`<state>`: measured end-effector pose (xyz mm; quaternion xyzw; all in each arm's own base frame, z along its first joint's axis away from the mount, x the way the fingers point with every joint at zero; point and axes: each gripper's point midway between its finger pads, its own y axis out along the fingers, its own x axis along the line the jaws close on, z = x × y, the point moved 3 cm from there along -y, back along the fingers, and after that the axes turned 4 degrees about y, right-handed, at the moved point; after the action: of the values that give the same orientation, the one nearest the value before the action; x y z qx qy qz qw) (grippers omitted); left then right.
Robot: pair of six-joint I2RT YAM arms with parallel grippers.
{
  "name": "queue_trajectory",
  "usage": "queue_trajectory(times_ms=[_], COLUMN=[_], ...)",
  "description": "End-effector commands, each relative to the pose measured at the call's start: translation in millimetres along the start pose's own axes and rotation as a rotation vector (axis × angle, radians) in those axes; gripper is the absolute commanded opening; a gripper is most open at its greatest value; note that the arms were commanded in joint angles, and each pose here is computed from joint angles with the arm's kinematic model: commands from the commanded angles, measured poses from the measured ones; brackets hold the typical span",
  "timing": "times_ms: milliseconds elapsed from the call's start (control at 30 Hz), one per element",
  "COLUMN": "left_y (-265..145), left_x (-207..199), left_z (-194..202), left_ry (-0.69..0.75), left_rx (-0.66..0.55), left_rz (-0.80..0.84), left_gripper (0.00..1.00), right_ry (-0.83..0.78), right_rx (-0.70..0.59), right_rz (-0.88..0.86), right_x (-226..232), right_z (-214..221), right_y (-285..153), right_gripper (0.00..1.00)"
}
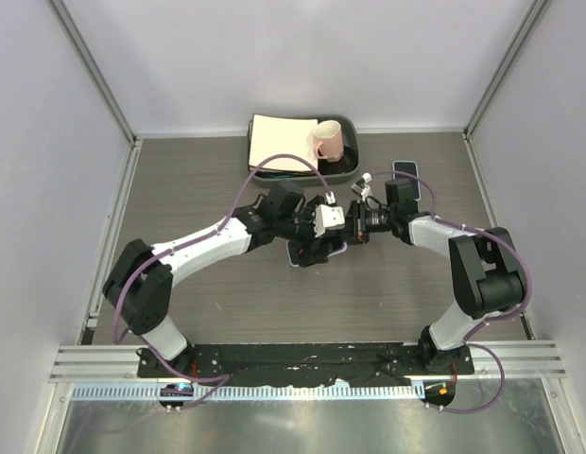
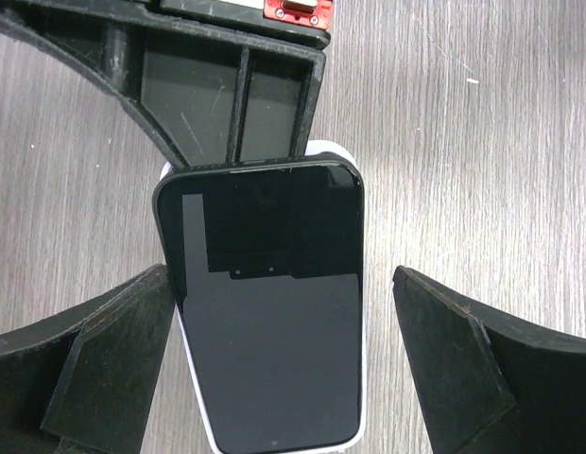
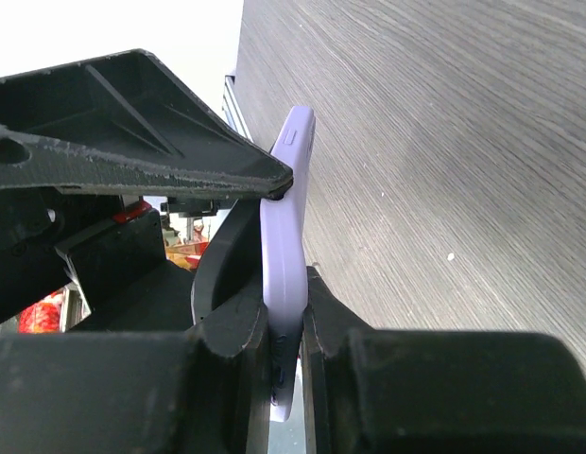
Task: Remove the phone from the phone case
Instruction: Remove the phone case from the phone.
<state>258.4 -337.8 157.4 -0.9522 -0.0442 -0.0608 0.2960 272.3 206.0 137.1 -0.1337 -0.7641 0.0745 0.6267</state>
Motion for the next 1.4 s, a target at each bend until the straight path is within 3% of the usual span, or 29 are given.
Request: queue_trajectory(times_ms=[0, 667, 1367], left_y=[-26.5, -11.6, 0.1], left_x=[7.7, 24.1, 15.3], left_z=[-35.3, -42.3, -33.8], left_ry=[0.032, 0.041, 0.03], left_rx=[-0.087, -0.057, -0.02], left_rz=[-0.01, -0.038, -0.016], left_gripper=[1.0, 1.0, 1.0], right_ry=[-0.116, -0.131, -0.141], right_rx=[-0.025, 0.005, 0.006], right_rz=[-0.075, -0.077, -0.086], right_x=[29.4, 32.0, 36.3], right_z=[-8.3, -0.4, -1.2], right_y=[-8.5, -0.2, -0.7], right_gripper=[0.01, 0.01, 0.01])
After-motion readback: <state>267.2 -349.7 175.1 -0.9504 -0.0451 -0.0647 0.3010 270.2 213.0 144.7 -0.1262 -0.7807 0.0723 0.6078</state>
